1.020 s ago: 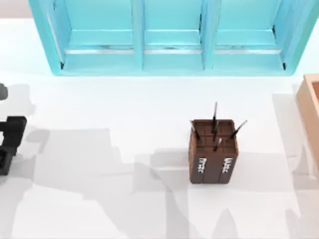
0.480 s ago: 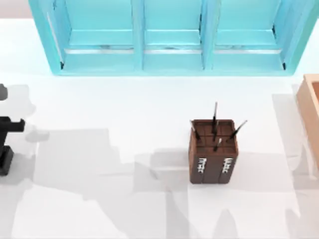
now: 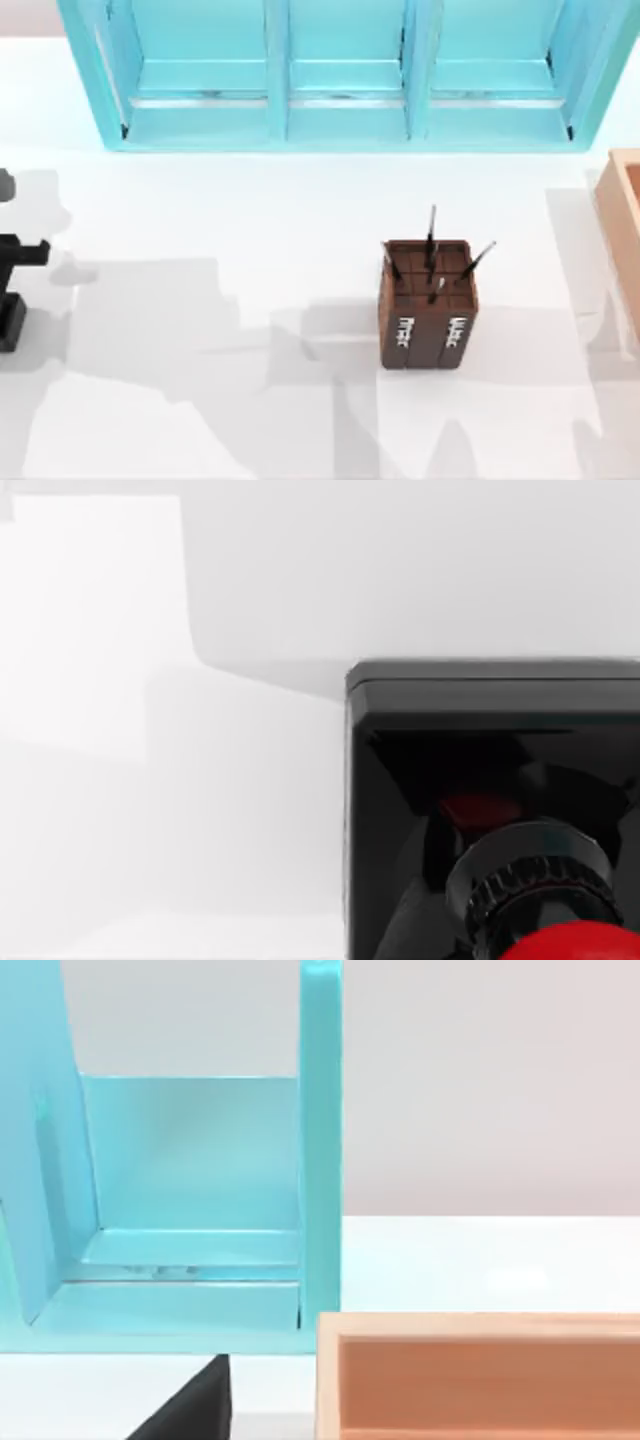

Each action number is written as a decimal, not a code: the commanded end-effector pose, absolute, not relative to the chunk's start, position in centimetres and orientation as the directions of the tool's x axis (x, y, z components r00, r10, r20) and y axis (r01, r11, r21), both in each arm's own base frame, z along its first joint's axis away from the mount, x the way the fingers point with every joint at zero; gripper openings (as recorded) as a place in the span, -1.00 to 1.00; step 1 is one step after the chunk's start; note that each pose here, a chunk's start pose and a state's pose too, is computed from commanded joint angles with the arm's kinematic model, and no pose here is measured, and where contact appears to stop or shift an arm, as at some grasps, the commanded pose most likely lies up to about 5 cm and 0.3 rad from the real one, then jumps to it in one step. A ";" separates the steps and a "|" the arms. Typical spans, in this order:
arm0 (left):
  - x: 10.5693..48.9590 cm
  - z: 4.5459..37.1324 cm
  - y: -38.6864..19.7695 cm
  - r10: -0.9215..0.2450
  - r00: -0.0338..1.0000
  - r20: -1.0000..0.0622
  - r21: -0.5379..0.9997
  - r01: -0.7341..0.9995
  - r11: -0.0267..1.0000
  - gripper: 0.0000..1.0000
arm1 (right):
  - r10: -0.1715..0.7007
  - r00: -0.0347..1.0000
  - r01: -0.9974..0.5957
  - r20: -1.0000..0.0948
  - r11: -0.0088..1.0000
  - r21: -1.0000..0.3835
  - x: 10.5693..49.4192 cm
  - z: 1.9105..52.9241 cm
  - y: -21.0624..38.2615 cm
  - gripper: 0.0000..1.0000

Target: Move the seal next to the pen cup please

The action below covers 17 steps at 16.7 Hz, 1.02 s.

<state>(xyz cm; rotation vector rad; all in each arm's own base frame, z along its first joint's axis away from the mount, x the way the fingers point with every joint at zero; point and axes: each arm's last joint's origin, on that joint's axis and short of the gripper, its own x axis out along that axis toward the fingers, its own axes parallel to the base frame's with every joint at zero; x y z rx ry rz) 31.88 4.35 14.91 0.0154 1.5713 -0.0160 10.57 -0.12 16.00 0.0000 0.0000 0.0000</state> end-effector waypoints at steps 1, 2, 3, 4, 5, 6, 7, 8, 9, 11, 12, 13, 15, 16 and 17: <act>31.9 14.9 4.3 0.000 -0.001 -1.000 0.000 0.020 1.000 -1.00 | 0.000 1.000 0.000 0.000 1.000 0.000 10.6 16.0 -0.1 1.00; 31.9 14.9 4.3 0.000 -0.001 -1.000 0.000 0.020 1.000 -1.00 | 0.000 1.000 0.000 0.000 1.000 0.000 10.6 16.0 -0.1 1.00; 31.9 14.9 4.3 0.000 -0.001 -1.000 0.000 0.020 1.000 -1.00 | 0.000 1.000 0.000 0.000 1.000 0.000 10.6 16.0 -0.1 1.00; 31.9 14.9 4.3 0.000 0.001 -1.000 0.000 0.023 1.000 -1.00 | 0.000 1.000 0.000 0.000 1.000 0.000 10.6 16.0 -0.1 1.00; 31.9 15.0 4.2 0.000 0.000 -1.000 0.000 0.023 1.000 -1.00 | 0.000 1.000 0.000 0.000 1.000 0.000 10.6 16.0 -0.1 1.00; 32.1 15.3 3.8 0.000 -0.001 -1.000 0.000 0.024 1.000 -1.00 | 0.000 1.000 0.000 0.000 1.000 0.000 10.6 16.0 -0.1 1.00; 32.4 15.8 3.2 0.000 -0.002 -1.000 0.000 0.026 1.000 -1.00 | 0.000 1.000 0.000 0.000 1.000 0.000 10.6 16.0 -0.1 1.00; 32.8 16.6 2.2 0.000 -0.002 -1.000 0.000 0.028 1.000 -1.00 | 0.000 1.000 0.000 0.000 1.000 0.000 10.6 16.0 -0.1 1.00; 33.2 17.7 1.0 0.000 -0.001 -1.000 0.000 0.031 1.000 -1.00 | 0.000 1.000 0.000 0.000 1.000 0.000 10.6 16.0 -0.1 1.00; 33.7 20.5 -1.9 0.000 -0.010 -1.000 0.000 0.034 0.999 -1.00 | 0.000 1.000 0.000 0.000 1.000 0.000 10.6 16.0 -0.1 1.00; 33.7 22.0 -3.4 0.002 -0.019 -1.000 0.001 0.033 0.999 -1.00 | 0.000 1.000 0.000 0.000 1.000 0.000 10.6 16.0 -0.1 1.00; 33.4 23.5 -4.9 0.003 -0.026 -1.000 0.002 0.031 1.000 -1.00 | 0.000 1.000 0.000 0.000 1.000 0.000 10.6 16.0 -0.1 1.00; 32.7 26.3 -7.5 0.004 -0.021 -1.000 0.003 0.024 1.000 -1.00 | 0.000 1.000 0.000 0.000 1.000 0.000 10.6 16.0 -0.1 1.00; 32.3 27.5 -8.5 0.003 -0.013 -1.000 0.002 0.023 1.000 -1.00 | 0.000 1.000 0.000 0.000 1.000 0.000 10.6 16.0 -0.1 1.00; 31.9 28.3 -9.2 0.001 -0.006 -1.000 0.001 0.023 1.000 -1.00 | 0.000 1.000 0.000 0.000 1.000 0.000 10.6 16.0 -0.1 1.00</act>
